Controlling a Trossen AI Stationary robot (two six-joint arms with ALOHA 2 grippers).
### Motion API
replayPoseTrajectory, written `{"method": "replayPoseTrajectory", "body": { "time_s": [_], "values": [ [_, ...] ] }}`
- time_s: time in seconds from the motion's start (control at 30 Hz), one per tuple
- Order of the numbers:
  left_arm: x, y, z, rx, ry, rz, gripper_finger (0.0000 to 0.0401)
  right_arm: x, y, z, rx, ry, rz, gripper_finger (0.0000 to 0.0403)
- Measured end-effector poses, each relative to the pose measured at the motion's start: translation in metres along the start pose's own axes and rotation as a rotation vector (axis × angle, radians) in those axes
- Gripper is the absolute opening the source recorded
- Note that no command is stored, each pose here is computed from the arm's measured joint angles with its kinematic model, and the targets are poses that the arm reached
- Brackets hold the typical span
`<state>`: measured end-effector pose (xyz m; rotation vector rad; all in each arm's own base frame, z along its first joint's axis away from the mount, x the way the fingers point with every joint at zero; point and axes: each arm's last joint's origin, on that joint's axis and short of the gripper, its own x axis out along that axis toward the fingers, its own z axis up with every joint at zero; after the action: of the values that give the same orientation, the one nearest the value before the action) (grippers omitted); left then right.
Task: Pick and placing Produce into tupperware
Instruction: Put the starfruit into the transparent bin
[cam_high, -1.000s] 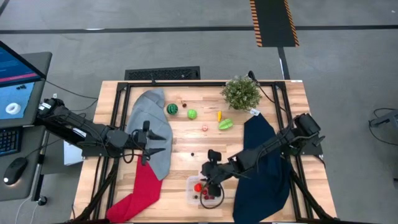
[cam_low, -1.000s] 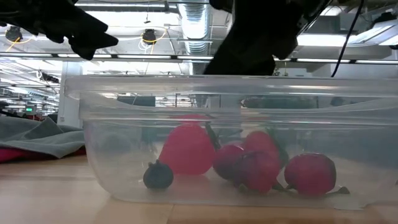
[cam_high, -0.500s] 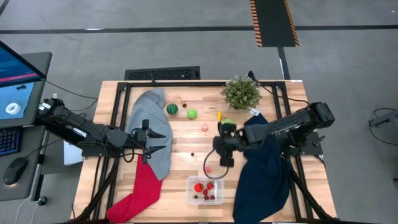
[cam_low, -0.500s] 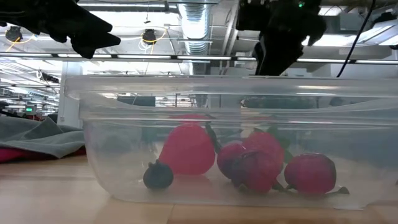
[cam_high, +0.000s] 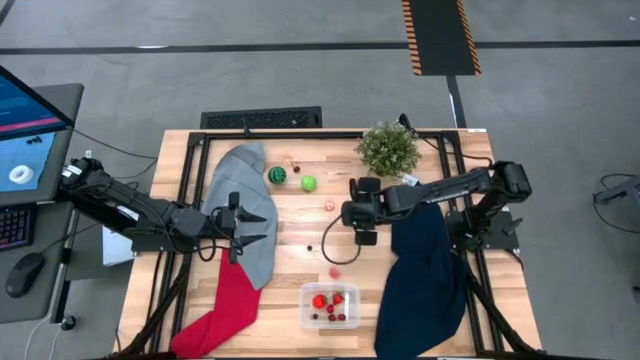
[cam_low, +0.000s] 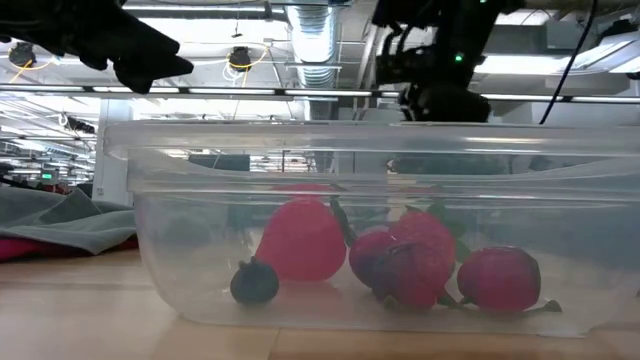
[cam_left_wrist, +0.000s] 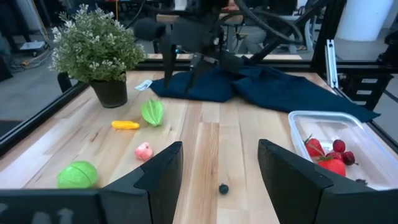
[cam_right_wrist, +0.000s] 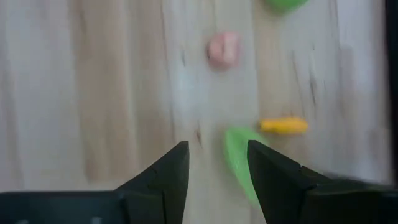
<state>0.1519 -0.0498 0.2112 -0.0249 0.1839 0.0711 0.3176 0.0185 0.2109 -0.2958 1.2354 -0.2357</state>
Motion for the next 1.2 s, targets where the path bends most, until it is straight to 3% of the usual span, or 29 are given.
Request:
{"method": "replayPoseTrajectory", "body": {
  "time_s": [0.1,0.2,0.43,0.57,0.7,1.0,1.2],
  "values": [
    [0.0,0.0,-0.002,0.007,0.018,0.002,0.0198,0.003,0.006,-0.001,-0.05,0.022,-0.097,0.0179],
    [0.001,0.0,-0.003,0.004,0.027,0.003,0.0198,0.009,0.013,-0.003,-0.095,0.062,-0.12,0.0176],
    [0.005,-0.002,-0.006,0.009,0.047,0.006,0.0198,0.017,0.013,-0.006,-0.095,0.109,0.041,0.0177],
    [0.007,-0.003,-0.007,0.01,0.05,0.007,0.0198,0.017,0.01,-0.005,-0.025,0.11,0.14,0.0189],
    [0.01,-0.004,-0.005,0.009,0.029,-0.001,0.0198,0.017,0.012,-0.006,-0.054,0.118,0.212,0.0226],
    [0.011,-0.005,-0.007,0.018,0.037,-0.001,0.0198,0.017,0.011,-0.008,-0.084,0.136,0.178,0.0338],
    [0.011,-0.005,-0.007,0.022,0.038,-0.001,0.0198,0.016,0.015,-0.007,-0.054,0.123,0.206,0.0379]
  ]
}}
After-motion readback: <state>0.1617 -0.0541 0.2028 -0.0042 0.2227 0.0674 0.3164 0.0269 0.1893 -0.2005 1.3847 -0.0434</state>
